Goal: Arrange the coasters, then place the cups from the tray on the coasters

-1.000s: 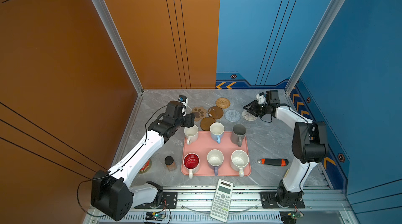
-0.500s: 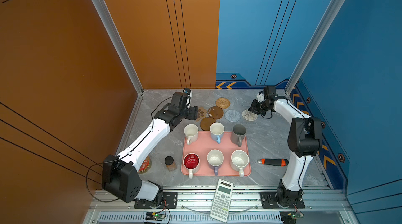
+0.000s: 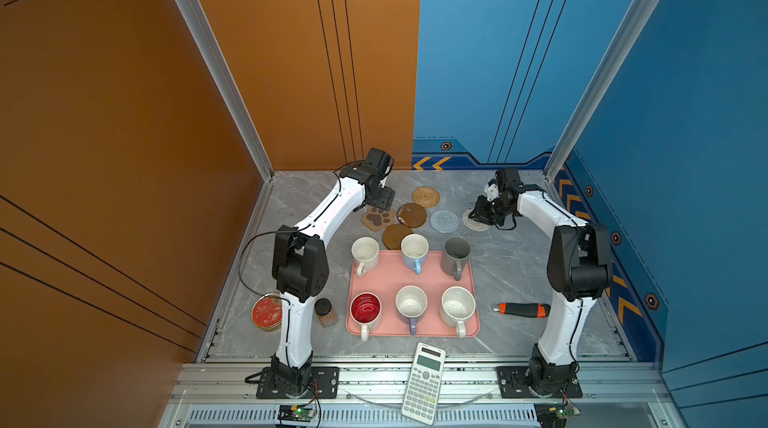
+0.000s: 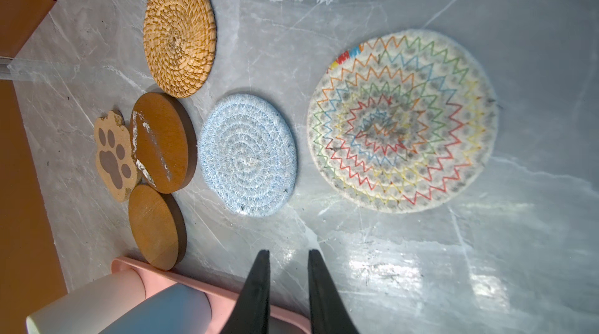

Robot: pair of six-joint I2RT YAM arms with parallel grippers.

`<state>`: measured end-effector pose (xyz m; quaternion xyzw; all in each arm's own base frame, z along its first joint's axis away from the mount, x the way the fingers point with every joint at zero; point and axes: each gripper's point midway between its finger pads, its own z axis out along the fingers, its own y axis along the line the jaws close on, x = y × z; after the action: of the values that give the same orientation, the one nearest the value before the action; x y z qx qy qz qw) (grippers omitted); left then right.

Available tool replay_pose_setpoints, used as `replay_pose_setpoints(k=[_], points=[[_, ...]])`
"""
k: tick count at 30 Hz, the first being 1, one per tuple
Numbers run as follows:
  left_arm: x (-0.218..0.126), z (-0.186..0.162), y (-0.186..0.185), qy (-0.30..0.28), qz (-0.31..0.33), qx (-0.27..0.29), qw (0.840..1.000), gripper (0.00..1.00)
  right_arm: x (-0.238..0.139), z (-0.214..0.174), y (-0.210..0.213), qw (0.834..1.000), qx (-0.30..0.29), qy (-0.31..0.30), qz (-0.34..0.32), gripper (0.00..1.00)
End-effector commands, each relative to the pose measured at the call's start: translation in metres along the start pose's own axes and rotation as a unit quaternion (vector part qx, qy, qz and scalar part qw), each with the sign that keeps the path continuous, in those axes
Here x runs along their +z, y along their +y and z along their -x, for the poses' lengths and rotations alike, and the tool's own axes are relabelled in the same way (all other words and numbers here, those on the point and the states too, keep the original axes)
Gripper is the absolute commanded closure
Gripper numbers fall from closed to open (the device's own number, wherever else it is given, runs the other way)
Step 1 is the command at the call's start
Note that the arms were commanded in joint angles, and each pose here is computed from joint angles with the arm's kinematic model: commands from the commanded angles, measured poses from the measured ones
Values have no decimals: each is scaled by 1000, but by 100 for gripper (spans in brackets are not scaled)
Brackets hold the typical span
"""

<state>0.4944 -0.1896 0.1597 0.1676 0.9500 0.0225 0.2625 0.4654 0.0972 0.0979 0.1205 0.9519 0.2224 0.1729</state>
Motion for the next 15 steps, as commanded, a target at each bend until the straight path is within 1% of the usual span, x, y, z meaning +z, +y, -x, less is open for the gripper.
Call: replay_pose_setpoints(k=[1,6,13,15], points=[[9,-15,-5,52,18,45,997,21,-31,0,7,1000,-13,-22,-2,74],[36,-15,-14,65,13,57,996,20,-47,-4,9,999,-13,-34,5,67],[63,-18,-22,78,10,53,995,20,-66,-10,12,999,-13,-47,13,65],[70,-17,-21,80,19,52,995,20,-71,-12,11,999,-12,-51,13,64]])
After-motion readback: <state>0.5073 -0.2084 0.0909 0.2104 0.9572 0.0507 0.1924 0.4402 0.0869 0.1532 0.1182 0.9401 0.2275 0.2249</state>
